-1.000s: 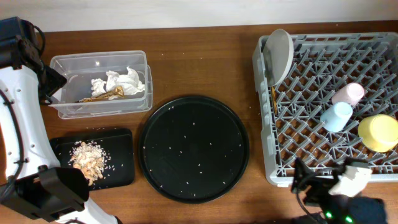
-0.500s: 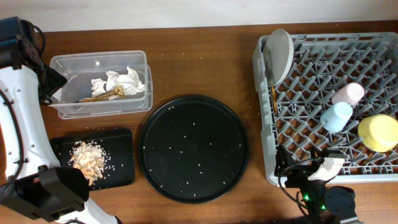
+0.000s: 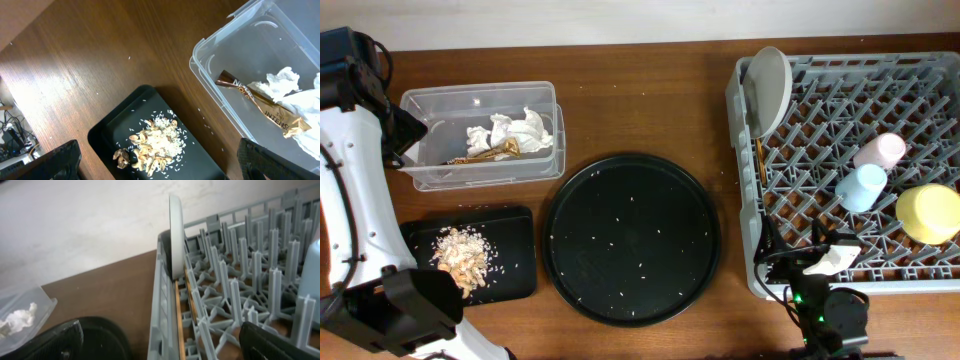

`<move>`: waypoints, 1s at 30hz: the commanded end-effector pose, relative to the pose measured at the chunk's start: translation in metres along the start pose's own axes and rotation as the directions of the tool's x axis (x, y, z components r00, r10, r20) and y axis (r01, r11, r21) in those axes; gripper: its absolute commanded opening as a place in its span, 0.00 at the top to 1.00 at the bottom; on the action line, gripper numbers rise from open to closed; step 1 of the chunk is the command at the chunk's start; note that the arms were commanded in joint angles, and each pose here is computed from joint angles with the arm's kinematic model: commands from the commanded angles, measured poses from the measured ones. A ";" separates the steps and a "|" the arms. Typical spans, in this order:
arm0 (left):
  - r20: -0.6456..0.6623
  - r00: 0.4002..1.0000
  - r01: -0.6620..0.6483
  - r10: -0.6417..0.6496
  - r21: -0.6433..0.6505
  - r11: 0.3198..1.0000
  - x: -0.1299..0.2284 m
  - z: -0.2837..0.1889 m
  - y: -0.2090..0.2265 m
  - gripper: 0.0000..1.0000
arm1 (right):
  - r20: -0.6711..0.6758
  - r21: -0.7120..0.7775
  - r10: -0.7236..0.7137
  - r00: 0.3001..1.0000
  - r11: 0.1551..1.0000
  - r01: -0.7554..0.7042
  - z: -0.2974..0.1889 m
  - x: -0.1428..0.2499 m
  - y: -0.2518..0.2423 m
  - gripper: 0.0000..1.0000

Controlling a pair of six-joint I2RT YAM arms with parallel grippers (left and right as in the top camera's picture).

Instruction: Sort waste into correct bins and load items into the dishwasher rack

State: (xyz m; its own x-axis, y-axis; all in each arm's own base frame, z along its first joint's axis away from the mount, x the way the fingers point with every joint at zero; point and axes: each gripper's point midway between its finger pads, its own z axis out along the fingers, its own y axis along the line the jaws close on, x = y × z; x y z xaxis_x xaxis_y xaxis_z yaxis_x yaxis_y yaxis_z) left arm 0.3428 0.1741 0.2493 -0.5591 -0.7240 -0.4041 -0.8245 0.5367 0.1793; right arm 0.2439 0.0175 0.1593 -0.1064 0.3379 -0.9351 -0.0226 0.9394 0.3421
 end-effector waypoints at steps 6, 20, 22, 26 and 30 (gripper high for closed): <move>0.012 1.000 0.010 -0.010 0.000 1.000 -0.003 -0.003 0.002 0.00 | 0.152 0.007 -0.004 0.988 1.000 0.003 -0.001 -0.031 -0.006 0.02; 0.012 1.000 0.010 -0.010 0.000 1.000 -0.003 -0.003 0.002 0.01 | 0.015 0.107 -0.313 0.950 0.945 0.309 0.000 -0.007 -0.030 0.02; 0.012 1.000 0.010 -0.010 0.000 1.000 -0.003 -0.003 0.002 0.01 | 0.014 0.110 -0.340 0.940 0.935 0.337 0.000 -0.007 -0.031 0.02; 0.012 1.000 0.010 -0.010 0.000 1.000 -0.003 -0.003 0.002 0.01 | 0.009 0.122 -0.386 0.923 0.916 0.382 0.000 -0.008 -0.033 0.01; 0.012 1.000 0.010 -0.010 0.000 1.000 -0.003 -0.003 0.002 0.01 | 0.006 0.122 -0.399 0.917 0.910 0.396 0.000 -0.008 -0.033 0.02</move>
State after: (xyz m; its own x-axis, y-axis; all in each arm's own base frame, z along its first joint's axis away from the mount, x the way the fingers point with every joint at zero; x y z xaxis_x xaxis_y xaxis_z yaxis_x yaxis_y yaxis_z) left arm 0.3428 0.1741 0.2493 -0.5588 -0.7242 -0.4042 -0.8247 0.5364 0.1791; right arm 0.2458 -0.0148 0.1578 -0.0778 -0.0365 -0.9963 0.0552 0.9976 -0.0408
